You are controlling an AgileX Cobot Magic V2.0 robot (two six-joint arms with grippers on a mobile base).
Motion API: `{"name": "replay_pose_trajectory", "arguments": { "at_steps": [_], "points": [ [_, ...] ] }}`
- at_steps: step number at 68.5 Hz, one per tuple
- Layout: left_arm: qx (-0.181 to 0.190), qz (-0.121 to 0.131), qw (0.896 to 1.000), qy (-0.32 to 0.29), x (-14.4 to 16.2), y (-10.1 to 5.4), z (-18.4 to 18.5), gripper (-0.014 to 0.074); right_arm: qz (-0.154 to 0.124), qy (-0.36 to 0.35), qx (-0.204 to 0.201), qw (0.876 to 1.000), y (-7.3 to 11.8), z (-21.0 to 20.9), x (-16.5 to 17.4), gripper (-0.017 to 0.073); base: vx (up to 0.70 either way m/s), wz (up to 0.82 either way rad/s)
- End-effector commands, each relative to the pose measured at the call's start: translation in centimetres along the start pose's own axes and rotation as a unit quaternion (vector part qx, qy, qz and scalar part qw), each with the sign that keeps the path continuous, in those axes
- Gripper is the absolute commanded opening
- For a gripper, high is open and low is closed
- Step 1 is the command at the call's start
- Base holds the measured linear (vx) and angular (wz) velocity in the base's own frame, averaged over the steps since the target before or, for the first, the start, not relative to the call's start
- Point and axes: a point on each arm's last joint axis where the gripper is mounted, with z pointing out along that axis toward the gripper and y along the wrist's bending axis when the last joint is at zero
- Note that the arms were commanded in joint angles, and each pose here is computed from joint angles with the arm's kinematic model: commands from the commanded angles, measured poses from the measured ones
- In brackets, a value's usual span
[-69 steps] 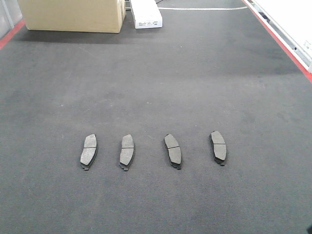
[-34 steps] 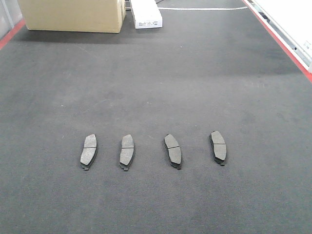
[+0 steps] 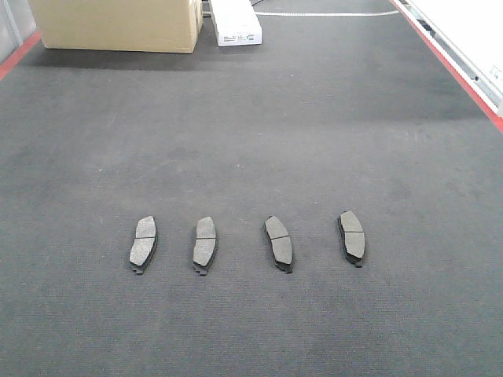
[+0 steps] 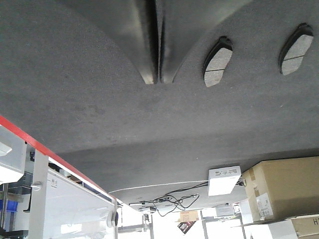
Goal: Move and align brake pads A on conveyor
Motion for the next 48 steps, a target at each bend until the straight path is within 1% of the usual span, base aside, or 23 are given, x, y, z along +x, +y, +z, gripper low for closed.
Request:
{"name": "replay_pose_trajectory", "arguments": {
  "at_steps": [1,48],
  "points": [
    [0.0,-0.001,0.999,-0.047,-0.99,-0.01,-0.18,-0.0006,-0.007,-0.033,0.001,0.999,-0.05,-0.03,-0.01,-0.0008,0.0,0.0],
    [0.0,-0.001,0.999,-0.047,-0.99,-0.01,-0.18,-0.0006,-0.007,-0.033,0.001,0.999,-0.05,-0.03,-0.01,-0.0008,0.0,0.0]
  ]
}}
